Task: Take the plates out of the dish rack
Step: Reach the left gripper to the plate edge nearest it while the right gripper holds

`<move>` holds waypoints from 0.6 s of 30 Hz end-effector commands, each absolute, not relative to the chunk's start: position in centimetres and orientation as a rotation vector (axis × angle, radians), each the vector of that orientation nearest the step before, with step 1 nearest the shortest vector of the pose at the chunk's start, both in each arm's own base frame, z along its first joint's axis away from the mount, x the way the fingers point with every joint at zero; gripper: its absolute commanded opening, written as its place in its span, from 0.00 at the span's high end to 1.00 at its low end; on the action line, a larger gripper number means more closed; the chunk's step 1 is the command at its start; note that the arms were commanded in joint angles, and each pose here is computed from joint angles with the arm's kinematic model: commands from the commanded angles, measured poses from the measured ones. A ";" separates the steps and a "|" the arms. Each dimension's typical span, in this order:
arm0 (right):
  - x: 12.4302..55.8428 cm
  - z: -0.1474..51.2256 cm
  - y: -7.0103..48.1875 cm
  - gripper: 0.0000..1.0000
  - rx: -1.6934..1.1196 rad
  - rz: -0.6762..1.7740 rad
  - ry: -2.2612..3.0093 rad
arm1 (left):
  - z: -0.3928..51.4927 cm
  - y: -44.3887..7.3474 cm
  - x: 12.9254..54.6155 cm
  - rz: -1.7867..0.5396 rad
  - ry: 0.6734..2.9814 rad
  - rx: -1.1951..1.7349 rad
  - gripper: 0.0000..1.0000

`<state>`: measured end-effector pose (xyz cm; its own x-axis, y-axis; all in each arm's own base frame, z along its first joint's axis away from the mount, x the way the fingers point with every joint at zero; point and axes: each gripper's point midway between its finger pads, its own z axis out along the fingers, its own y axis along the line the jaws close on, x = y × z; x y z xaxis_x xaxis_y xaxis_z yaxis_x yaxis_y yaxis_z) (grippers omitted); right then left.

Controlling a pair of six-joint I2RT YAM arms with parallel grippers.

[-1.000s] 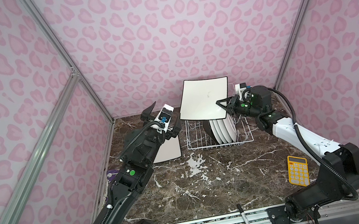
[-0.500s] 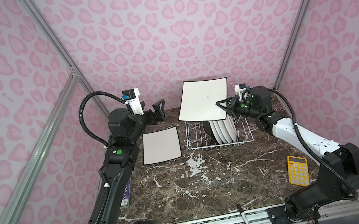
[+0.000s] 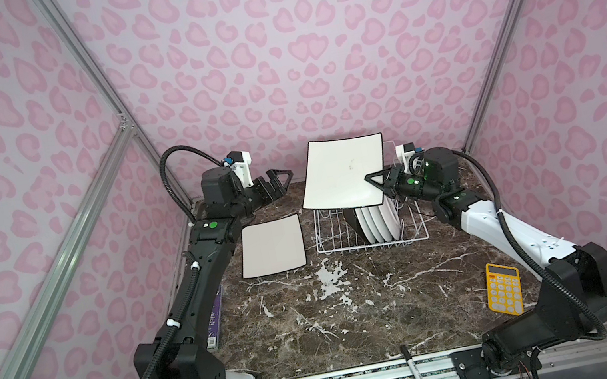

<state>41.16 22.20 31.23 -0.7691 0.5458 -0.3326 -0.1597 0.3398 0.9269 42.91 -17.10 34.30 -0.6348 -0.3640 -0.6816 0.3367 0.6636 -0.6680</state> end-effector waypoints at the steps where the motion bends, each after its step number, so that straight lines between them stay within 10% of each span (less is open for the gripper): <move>1: 41.1 34.6 22.8 1.00 0.188 1.525 1.851 | 33.7 -18.4 43.1 -1.153 2.055 -0.031 0.00; 18: 41.2 33.7 24.3 1.00 0.148 1.561 1.877 | 30.5 -22.4 42.9 -1.380 2.134 0.050 0.03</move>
<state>41.09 23.53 29.45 -0.8090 0.5018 -0.3062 -0.1429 0.3374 0.9305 43.24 -21.45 30.30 -0.8142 -0.3076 -0.4925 0.3041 0.4966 -0.8130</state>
